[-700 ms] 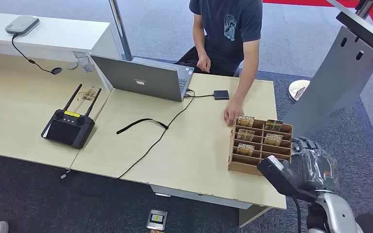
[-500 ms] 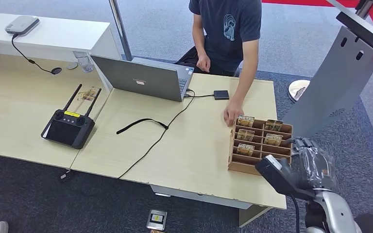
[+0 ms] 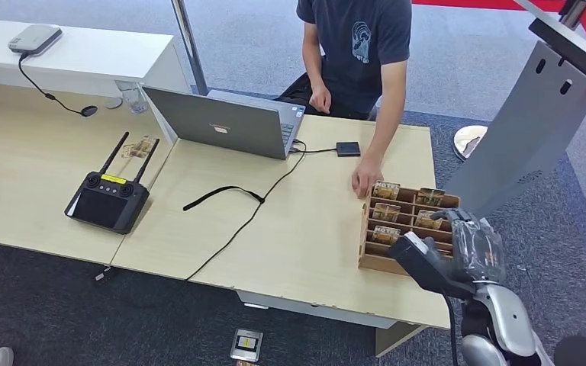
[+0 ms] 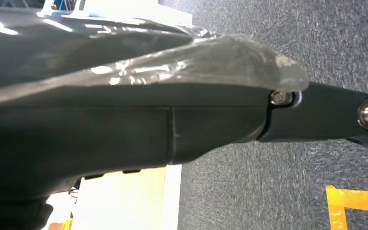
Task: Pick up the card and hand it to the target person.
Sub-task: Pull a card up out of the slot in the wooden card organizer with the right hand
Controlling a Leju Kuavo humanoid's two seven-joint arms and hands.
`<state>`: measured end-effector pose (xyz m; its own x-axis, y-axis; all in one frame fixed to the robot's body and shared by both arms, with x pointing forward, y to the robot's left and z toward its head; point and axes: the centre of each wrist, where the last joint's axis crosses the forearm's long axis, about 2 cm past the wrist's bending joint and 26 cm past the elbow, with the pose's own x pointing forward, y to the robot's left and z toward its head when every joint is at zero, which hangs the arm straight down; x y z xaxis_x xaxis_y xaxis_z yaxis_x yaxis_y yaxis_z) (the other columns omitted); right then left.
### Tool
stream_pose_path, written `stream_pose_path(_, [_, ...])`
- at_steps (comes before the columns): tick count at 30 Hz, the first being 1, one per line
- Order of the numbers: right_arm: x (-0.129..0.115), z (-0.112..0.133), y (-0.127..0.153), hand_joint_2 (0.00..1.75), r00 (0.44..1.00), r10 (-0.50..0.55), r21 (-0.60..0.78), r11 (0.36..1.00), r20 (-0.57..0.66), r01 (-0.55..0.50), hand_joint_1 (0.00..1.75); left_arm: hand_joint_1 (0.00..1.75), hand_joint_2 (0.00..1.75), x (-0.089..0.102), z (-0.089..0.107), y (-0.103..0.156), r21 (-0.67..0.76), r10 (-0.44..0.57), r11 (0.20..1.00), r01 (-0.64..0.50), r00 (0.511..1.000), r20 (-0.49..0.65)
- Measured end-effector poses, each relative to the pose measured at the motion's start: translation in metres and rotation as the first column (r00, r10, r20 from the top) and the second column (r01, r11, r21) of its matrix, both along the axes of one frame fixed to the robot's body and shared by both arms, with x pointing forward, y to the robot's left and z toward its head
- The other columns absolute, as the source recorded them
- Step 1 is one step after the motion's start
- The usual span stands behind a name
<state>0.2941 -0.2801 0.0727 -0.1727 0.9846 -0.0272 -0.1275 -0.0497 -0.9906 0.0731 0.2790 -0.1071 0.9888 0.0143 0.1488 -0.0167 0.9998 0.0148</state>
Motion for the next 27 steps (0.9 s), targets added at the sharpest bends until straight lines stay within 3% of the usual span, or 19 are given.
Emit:
stream_pose_path(16, [-0.014,-0.008,-0.019,1.75,0.998,-0.053,-0.008,0.999,-0.037,0.053,0.67,0.00,0.00,0.000,0.000,0.000,0.000,0.011,1.000,-0.011,1.000,0.001])
stream_pose_path(27, [-0.024,-0.016,-0.018,1.75,0.995,-0.069,-0.003,0.998,-0.068,0.069,0.67,0.00,0.00,0.000,0.000,0.001,0.000,0.010,1.000,-0.010,1.000,0.001])
